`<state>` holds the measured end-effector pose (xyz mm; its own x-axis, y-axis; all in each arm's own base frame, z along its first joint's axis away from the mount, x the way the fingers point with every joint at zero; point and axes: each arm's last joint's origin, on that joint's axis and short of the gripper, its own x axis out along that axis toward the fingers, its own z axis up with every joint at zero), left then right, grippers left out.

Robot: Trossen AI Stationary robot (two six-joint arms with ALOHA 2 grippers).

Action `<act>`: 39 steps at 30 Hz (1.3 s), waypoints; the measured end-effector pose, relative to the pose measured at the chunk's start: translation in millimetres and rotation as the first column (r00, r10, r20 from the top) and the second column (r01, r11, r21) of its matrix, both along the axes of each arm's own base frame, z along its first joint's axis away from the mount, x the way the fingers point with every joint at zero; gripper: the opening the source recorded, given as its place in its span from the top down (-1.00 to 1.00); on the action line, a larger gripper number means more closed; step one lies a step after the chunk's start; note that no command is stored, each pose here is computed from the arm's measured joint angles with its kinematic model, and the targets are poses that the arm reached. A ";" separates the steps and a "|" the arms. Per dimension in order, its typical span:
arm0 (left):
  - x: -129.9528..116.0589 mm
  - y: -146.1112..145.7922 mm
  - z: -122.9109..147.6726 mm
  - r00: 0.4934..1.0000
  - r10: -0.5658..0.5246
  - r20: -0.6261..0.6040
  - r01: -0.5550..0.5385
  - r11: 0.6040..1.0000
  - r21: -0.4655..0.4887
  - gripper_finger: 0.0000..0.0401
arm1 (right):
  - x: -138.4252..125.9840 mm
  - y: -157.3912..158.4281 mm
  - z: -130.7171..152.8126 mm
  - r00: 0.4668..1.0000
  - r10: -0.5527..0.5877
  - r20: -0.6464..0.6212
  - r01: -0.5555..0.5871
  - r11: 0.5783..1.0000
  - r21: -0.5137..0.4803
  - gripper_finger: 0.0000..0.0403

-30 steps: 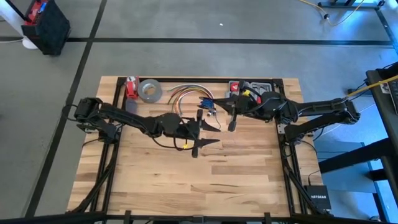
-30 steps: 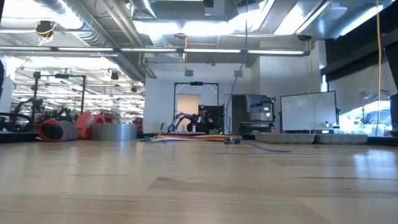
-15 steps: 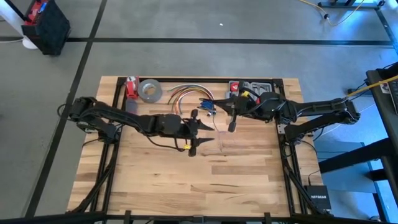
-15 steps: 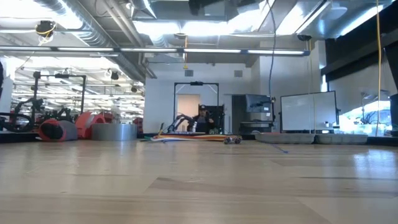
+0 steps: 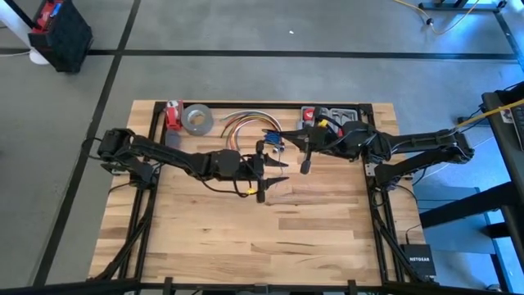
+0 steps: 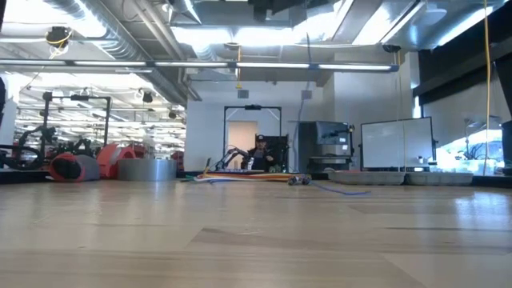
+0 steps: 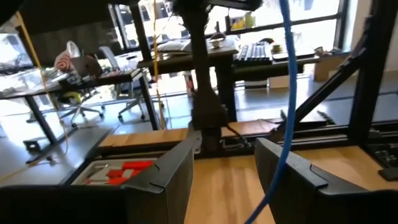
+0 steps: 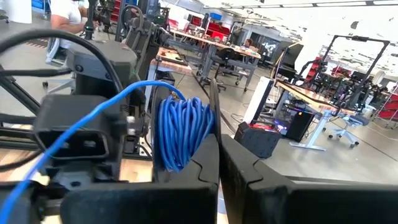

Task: Coil cords
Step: Coil the blue wire on the black spool

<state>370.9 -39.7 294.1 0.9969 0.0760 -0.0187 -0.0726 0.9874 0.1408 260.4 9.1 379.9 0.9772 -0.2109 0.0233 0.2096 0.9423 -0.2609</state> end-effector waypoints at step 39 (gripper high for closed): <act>1.4 19.0 15.0 0.992 0.031 0.119 -0.022 0.997 -0.077 1.00 | 11.8 1.0 -10.1 0.999 0.017 -0.052 -0.019 0.999 -0.034 0.99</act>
<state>372.4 -20.7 309.1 0.9899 0.1054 0.0943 -0.1109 0.9923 0.0548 272.1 10.1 369.7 0.9809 -0.1935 -0.0200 0.1785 0.9360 -0.3033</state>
